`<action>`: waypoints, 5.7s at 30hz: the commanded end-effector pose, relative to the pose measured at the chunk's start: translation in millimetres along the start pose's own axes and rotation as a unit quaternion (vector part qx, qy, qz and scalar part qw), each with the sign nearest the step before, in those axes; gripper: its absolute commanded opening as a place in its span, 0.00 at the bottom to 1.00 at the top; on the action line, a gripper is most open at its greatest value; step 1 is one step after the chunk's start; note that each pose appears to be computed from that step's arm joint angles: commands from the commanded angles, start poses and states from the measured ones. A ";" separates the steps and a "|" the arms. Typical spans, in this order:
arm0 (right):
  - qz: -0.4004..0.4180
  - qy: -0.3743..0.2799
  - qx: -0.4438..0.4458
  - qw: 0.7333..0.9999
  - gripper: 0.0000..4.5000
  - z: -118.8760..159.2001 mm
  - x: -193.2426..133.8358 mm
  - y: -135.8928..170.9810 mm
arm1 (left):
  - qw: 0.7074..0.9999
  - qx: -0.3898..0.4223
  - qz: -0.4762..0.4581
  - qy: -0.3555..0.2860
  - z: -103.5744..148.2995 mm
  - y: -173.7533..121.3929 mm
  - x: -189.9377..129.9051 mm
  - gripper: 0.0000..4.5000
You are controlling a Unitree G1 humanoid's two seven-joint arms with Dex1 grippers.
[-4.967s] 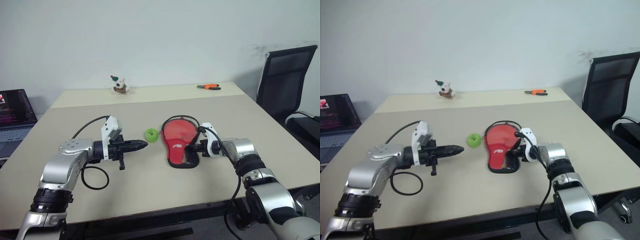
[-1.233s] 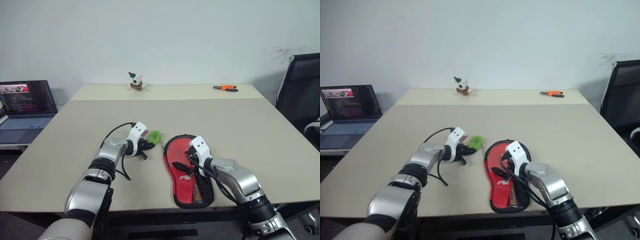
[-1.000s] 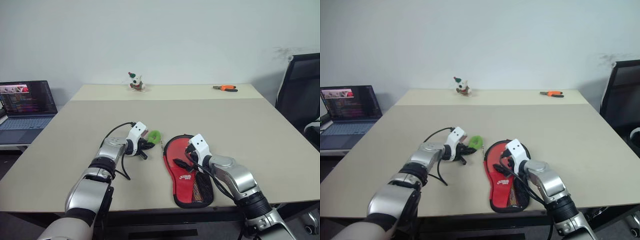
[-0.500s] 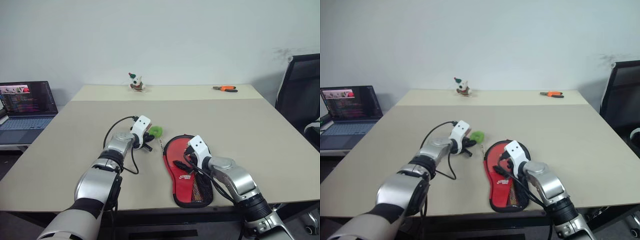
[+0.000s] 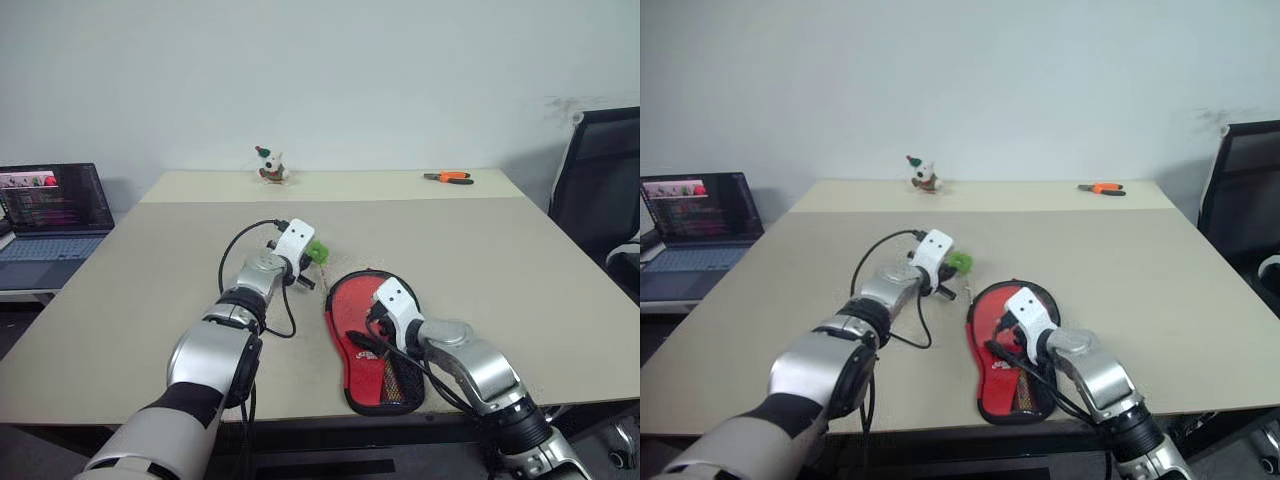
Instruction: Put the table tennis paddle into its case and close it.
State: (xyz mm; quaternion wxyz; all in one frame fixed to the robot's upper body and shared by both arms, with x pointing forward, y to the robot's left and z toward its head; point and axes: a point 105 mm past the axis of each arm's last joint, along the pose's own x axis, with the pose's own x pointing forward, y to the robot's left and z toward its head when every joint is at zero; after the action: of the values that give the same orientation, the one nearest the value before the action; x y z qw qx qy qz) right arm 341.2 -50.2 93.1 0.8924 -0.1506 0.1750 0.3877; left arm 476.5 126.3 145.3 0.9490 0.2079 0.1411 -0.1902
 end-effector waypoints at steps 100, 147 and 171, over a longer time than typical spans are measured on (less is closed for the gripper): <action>-0.016 0.104 0.096 0.990 1.00 -63.5 -16.3 48.1 | 0.953 0.279 -0.097 -0.059 62.0 -104.0 17.1 1.00; 0.094 -0.062 -0.032 0.993 1.00 56.9 -108.2 -18.7 | 0.922 -0.005 -0.354 -0.160 -11.8 -49.1 -98.2 1.00; 0.013 -0.074 -0.123 0.990 1.00 61.3 -64.8 -61.3 | 0.895 0.057 -0.427 -0.119 -20.6 -115.2 -56.0 1.00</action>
State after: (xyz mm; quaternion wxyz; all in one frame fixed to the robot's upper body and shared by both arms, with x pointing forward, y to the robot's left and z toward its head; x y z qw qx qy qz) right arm 353.0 -110.9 176.9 0.8782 -0.2043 0.0869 0.4237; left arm 374.0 61.8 102.3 0.7784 0.1479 0.1024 -0.6014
